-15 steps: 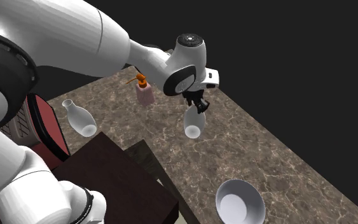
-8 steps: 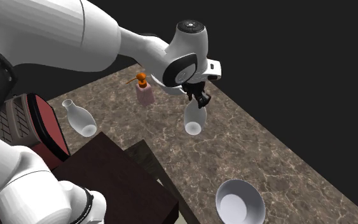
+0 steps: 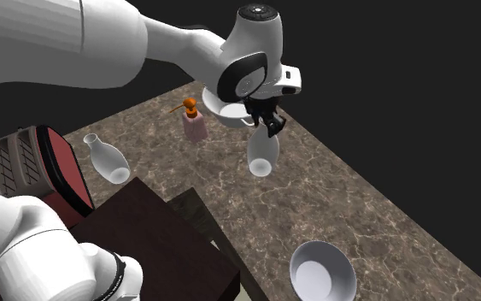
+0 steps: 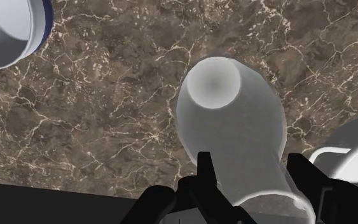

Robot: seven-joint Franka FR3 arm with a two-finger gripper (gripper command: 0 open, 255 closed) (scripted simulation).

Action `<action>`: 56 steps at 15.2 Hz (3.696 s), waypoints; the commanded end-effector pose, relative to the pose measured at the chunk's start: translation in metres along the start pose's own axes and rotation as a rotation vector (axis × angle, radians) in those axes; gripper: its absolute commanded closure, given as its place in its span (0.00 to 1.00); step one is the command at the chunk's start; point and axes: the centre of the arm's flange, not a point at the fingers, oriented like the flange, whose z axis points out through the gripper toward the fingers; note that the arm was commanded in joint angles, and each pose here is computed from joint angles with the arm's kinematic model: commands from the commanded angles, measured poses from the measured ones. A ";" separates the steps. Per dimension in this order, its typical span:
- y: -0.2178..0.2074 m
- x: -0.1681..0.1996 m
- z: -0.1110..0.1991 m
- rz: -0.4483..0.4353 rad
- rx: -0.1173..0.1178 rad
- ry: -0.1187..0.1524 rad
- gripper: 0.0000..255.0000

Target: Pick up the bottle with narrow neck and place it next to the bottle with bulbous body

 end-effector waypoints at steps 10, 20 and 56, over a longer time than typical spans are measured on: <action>0.000 0.009 -0.059 0.000 0.000 0.000 1.00; 0.000 0.018 -0.111 0.000 0.000 0.000 1.00; -0.246 -0.095 -0.209 0.000 0.000 0.000 1.00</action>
